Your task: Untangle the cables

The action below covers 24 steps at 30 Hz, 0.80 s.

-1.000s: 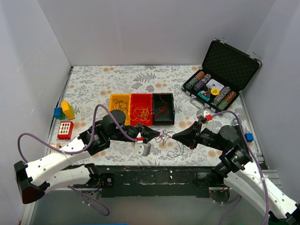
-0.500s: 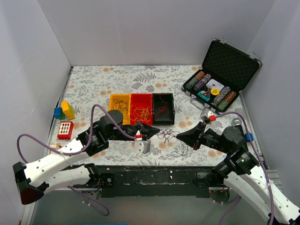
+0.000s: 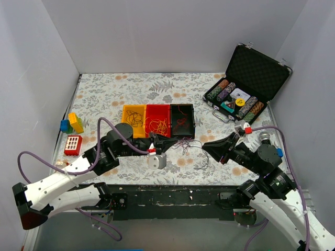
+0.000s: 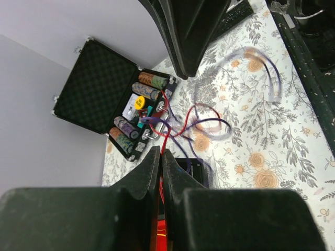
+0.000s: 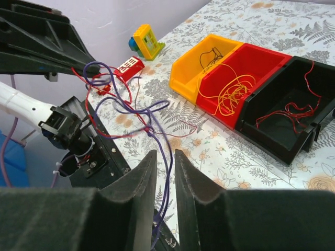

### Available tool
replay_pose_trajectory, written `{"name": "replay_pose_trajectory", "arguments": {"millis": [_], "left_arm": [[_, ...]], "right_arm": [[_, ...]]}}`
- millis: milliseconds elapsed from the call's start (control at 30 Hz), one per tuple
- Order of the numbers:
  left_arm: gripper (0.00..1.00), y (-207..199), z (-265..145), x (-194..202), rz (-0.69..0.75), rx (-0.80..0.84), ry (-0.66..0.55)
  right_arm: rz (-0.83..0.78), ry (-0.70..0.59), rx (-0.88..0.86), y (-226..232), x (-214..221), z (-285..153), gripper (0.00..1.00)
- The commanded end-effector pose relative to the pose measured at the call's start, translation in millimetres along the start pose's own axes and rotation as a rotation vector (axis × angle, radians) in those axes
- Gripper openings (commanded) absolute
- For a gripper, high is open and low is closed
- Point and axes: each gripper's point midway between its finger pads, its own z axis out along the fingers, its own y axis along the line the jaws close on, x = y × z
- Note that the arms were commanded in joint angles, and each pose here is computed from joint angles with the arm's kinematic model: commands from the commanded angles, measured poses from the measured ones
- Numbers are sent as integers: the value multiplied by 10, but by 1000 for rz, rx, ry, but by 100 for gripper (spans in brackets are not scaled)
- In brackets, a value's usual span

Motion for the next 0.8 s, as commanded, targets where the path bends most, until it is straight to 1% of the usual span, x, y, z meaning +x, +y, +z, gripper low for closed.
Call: {"name": "replay_pose_trajectory", "arguments": {"millis": [0, 67, 167, 300, 400, 433, 533, 767], "left_arm": [[0, 71, -102, -152, 65, -28, -44], [0, 64, -84, -149, 63, -18, -44], [0, 84, -62, -162, 64, -14, -47], [0, 72, -45, -171, 63, -3, -51], [0, 74, -47, -174, 62, -3, -51], [0, 69, -50, -180, 62, -1, -53], [0, 53, -46, -178, 64, 5, -56], [0, 41, -34, -173, 76, 14, -59]], "right_arm": [[20, -9, -19, 29, -50, 63, 34], [10, 2, -41, 77, -94, 92, 39], [-12, 1, -61, 120, -166, 125, 41], [-33, 0, -157, 282, -230, 170, 45], [-20, 16, -190, 326, -220, 213, 46], [-33, -14, -198, 347, -295, 223, 46], [-37, -38, -191, 331, -349, 259, 47], [-7, -36, -232, 339, -319, 391, 47]]}}
